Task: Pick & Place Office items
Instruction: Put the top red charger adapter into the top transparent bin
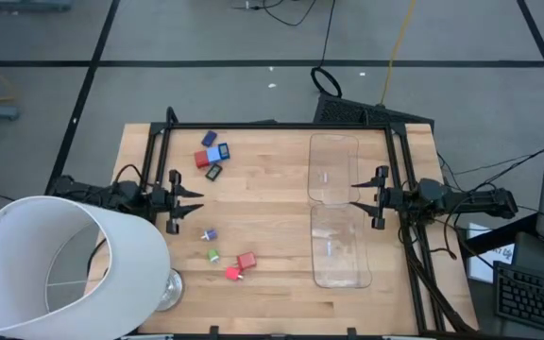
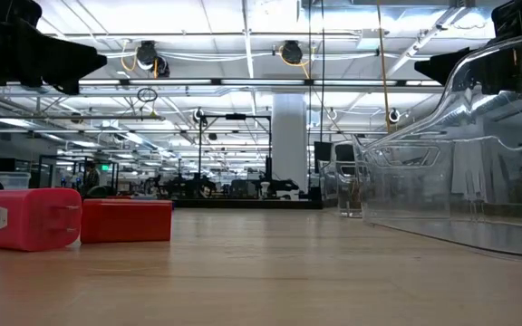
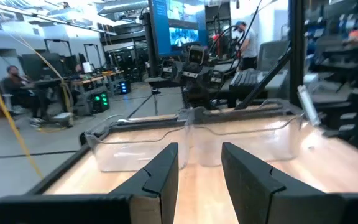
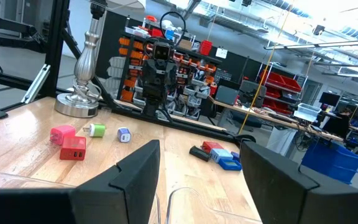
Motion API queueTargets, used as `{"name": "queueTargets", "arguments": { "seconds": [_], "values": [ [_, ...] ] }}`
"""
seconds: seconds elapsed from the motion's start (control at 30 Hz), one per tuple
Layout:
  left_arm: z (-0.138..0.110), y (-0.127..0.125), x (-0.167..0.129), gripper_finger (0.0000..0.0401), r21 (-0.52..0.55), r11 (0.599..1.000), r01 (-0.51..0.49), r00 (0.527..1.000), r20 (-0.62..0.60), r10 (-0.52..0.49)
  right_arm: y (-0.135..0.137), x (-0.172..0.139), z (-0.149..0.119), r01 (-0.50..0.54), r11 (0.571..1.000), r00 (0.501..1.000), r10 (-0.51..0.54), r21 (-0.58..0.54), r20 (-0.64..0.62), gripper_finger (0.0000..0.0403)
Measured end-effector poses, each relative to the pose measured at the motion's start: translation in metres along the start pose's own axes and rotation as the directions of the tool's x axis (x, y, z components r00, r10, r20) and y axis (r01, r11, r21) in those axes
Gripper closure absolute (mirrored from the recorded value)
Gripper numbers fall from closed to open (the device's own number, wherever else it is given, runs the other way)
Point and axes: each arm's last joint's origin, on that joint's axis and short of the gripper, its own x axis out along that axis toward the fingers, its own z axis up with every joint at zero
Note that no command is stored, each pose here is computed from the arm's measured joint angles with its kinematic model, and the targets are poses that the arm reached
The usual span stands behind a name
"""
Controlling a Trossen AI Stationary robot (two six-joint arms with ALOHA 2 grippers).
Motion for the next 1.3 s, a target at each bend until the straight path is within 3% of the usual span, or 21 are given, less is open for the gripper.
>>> {"name": "queueTargets", "arguments": {
  "seconds": [0.1,0.23,0.4,0.57,0.73,0.87,0.97,1.07,1.1,1.3],
  "values": [
    [0.004,0.000,0.000,0.0279,-0.112,0.993,0.032,0.999,0.044,-0.027,0.000,0.000,0.000,0.000,1.000,1.000,0.000,0.000,0.000,0.0190],
    [0.009,0.000,0.000,0.0279,-0.290,0.955,0.062,0.995,0.096,-0.035,0.000,0.000,0.000,0.000,1.000,1.000,0.000,0.000,0.000,0.0190],
    [0.010,0.000,-0.001,0.0279,-0.379,0.923,0.065,0.994,0.101,-0.029,0.000,0.000,0.000,0.000,1.000,1.000,0.000,0.000,0.000,0.0190],
    [0.009,0.005,-0.001,0.0279,-0.385,0.918,-0.097,0.988,0.075,0.136,0.000,0.000,0.000,0.000,1.000,1.000,0.000,0.000,0.000,0.0190],
    [0.009,0.010,-0.002,0.0279,-0.400,0.875,-0.272,0.946,0.055,0.319,0.000,0.000,0.000,0.000,1.000,1.000,0.000,0.000,0.000,0.0190],
    [0.008,0.013,-0.003,0.0279,-0.405,0.842,-0.356,0.914,0.037,0.404,0.000,0.000,0.000,0.000,1.000,1.000,0.000,0.000,0.000,0.0190],
    [0.008,0.015,-0.004,0.0279,-0.452,0.787,-0.421,0.877,0.020,0.481,0.000,0.000,0.000,0.000,1.000,1.000,0.000,0.000,0.000,0.0190],
    [0.005,0.018,-0.005,0.0279,-0.534,0.685,-0.496,0.817,-0.021,0.576,0.000,0.000,0.000,0.000,1.000,1.000,0.000,0.000,0.000,0.0190],
    [0.002,0.018,-0.005,0.0277,-0.537,0.668,-0.515,0.807,-0.042,0.588,0.000,0.000,0.000,0.000,1.000,1.000,0.000,0.000,0.000,0.0190],
    [-0.017,0.021,0.001,0.0221,-0.449,0.647,-0.616,0.773,-0.189,0.605,0.000,0.000,0.000,0.000,1.000,1.000,0.000,0.000,0.000,0.0190]
  ]
}}
